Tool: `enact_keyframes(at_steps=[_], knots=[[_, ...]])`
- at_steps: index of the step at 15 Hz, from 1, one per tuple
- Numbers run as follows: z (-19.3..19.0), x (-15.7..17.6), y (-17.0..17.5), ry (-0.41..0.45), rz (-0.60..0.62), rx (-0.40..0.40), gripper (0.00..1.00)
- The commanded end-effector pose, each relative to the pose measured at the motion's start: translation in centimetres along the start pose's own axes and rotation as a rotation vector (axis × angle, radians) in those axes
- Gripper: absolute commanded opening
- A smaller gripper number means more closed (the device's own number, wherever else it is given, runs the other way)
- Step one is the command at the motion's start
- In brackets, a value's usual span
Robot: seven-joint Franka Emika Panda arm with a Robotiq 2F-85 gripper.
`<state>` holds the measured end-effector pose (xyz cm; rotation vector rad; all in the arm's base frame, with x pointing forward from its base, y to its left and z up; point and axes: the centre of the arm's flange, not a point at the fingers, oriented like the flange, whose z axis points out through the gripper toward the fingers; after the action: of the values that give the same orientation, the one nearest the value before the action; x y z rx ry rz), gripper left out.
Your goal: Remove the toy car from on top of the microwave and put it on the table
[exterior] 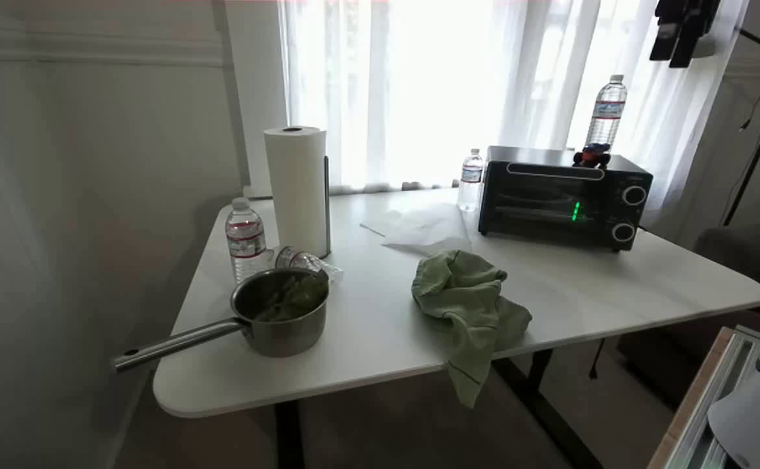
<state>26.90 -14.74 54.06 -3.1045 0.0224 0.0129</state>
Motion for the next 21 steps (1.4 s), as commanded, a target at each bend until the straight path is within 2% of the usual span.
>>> enact_keyframes(at_steps=[1, 9, 10, 11, 12, 15, 17, 21], knots=[[-0.1, 0.0, 0.0, 0.002, 0.000, 0.000, 1.00], [-0.1, 0.0, 0.0, 0.002, 0.000, -0.001, 1.00], [-0.2, 0.7, 0.0, -0.012, 0.029, 0.025, 1.00], [-0.2, 1.9, 0.2, -0.055, 0.117, 0.054, 1.00], [0.0, 2.7, 0.5, -0.063, 0.166, 0.078, 1.00], [-0.1, 6.0, 2.1, -0.112, 0.304, 0.096, 1.00], [-0.2, 7.8, 3.6, -0.132, 0.400, 0.087, 1.00], [0.2, 9.0, 7.3, -0.134, 0.609, 0.059, 1.00]])
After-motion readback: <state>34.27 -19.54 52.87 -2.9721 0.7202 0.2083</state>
